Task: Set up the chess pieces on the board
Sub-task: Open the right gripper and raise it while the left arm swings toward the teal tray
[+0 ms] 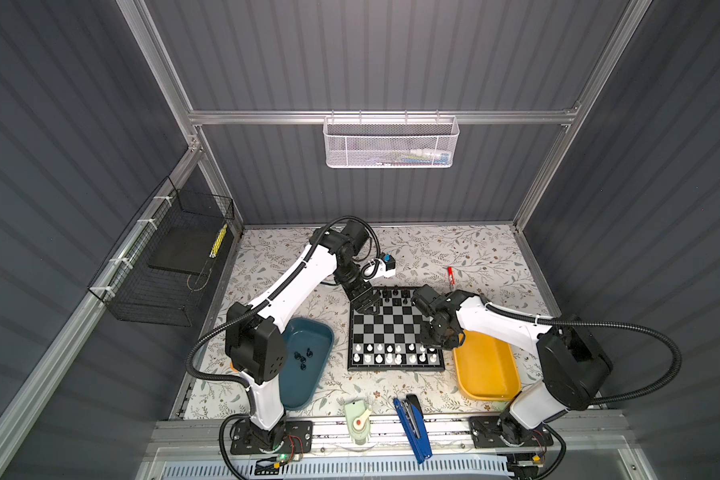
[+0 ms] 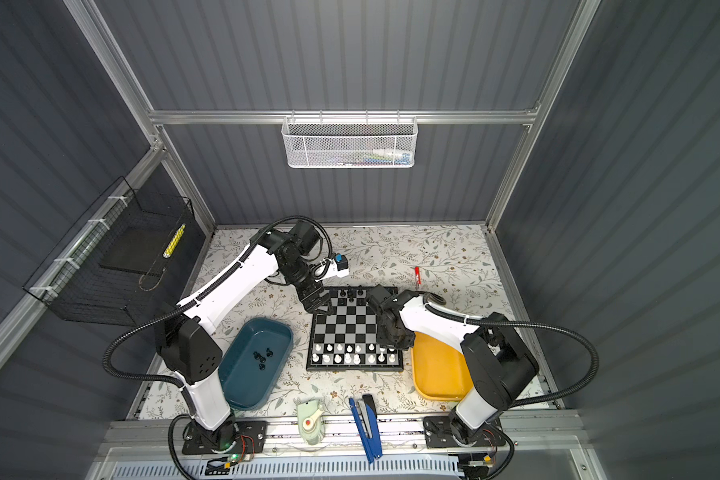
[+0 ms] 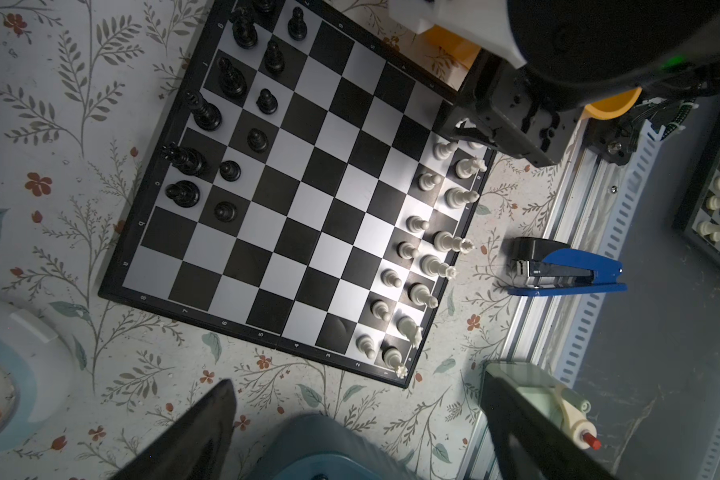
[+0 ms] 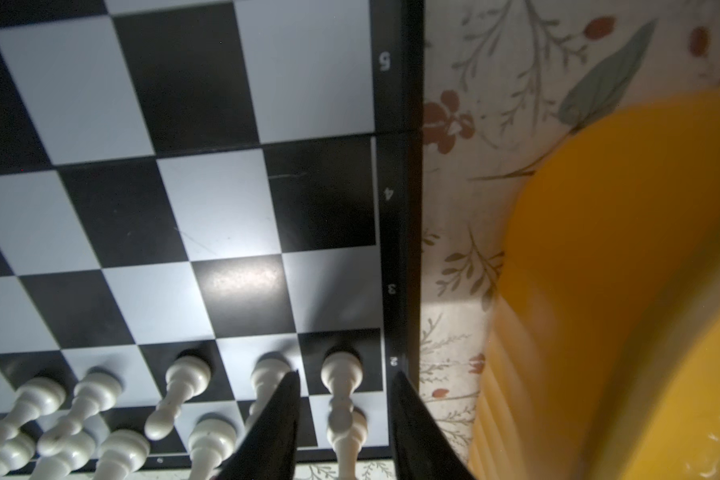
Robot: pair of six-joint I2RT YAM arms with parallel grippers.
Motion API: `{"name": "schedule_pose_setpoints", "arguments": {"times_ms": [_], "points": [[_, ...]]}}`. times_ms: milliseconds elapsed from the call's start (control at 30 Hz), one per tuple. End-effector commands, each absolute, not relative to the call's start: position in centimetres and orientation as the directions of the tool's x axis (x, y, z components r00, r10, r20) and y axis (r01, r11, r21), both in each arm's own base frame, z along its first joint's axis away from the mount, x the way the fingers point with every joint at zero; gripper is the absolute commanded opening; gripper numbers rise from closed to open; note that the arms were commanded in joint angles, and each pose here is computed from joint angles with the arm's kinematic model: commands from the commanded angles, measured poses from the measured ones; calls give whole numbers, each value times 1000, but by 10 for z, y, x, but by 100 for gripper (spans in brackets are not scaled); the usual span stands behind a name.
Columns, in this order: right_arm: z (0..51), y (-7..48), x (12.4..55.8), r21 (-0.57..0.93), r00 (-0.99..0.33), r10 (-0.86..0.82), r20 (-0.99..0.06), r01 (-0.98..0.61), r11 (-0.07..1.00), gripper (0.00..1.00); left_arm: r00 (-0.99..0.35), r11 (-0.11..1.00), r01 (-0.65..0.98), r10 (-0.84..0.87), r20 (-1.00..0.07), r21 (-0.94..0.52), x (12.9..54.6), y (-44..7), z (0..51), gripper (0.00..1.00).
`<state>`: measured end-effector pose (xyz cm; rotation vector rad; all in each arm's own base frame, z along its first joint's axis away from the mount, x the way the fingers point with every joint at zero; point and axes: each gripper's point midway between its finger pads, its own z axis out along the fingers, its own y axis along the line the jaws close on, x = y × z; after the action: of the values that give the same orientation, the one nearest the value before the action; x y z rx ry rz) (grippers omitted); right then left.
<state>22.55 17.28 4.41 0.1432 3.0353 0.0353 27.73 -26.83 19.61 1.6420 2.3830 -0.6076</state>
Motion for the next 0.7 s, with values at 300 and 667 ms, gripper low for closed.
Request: {"name": "schedule_pose_setpoints", "arguments": {"times_ms": [300, 667], "points": [[92, 167, 241, 19, -979, 71, -193, 69, 997, 38, -353, 287, 932, 853, -384, -220, 274, -269, 201, 95], [157, 174, 271, 104, -928, 68, -367, 32, 994, 26, -416, 418, 904, 820, -394, -86, 311, -245, 210, 95]]}}
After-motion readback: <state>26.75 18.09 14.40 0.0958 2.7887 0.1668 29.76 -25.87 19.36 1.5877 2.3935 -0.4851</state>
